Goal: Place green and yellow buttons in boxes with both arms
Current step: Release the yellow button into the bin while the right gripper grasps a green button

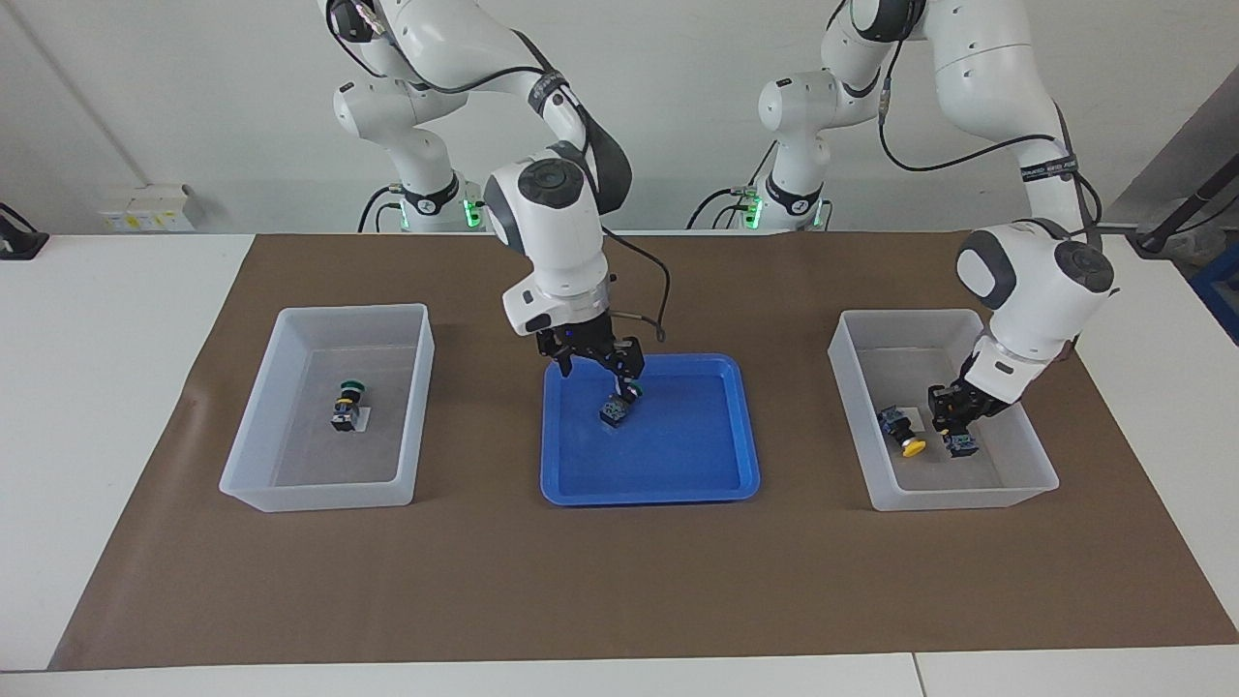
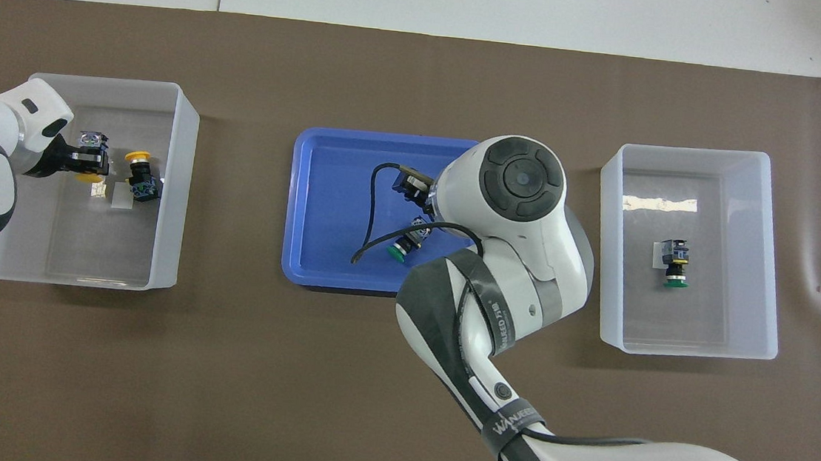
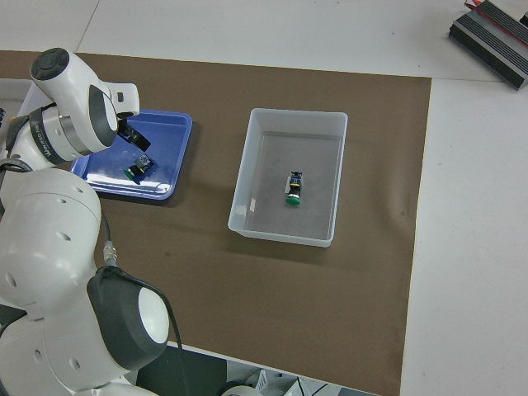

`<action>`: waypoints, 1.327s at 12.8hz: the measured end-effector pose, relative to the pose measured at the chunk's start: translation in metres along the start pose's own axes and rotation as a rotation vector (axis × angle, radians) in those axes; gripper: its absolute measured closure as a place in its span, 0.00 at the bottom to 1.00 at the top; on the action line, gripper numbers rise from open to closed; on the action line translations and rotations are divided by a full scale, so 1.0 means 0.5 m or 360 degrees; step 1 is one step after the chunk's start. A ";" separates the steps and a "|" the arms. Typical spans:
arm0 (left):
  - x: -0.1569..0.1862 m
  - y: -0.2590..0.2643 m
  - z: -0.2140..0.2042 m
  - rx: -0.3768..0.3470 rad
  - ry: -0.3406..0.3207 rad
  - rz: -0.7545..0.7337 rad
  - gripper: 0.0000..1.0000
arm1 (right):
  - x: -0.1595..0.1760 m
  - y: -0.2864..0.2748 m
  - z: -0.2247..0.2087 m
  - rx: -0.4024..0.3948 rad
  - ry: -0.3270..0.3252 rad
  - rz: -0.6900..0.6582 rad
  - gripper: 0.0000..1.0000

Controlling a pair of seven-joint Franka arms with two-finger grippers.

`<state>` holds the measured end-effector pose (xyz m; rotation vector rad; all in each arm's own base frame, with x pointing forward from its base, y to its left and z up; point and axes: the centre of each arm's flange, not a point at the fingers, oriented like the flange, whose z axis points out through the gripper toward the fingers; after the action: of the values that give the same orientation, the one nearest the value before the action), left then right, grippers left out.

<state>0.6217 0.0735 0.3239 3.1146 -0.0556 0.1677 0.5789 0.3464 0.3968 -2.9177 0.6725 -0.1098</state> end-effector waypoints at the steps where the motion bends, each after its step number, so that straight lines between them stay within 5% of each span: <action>1: 0.001 -0.007 0.014 0.0003 0.0008 -0.0002 0.67 | -0.014 -0.011 0.035 -0.0011 -0.0010 -0.0006 0.00; 4: -0.002 -0.012 0.035 0.0004 0.0011 -0.0002 0.67 | -0.052 -0.032 0.135 -0.0042 -0.0031 -0.0053 0.00; 10: 0.006 -0.007 0.026 0.0003 0.0024 0.0008 0.60 | -0.049 -0.026 0.192 -0.0046 -0.0026 -0.0048 0.00; 15: 0.052 -0.005 -0.057 -0.0018 -0.0040 0.0021 0.51 | -0.070 -0.014 0.221 -0.0068 -0.0039 -0.0062 0.00; 17: 0.071 0.000 -0.107 -0.0031 -0.0090 0.0021 0.51 | -0.075 -0.016 0.222 -0.0070 -0.0041 -0.0065 0.10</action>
<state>0.6515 0.0737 0.3807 3.0998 -0.0779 0.0786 0.5602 0.3840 0.2871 -2.9704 0.6190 -0.0627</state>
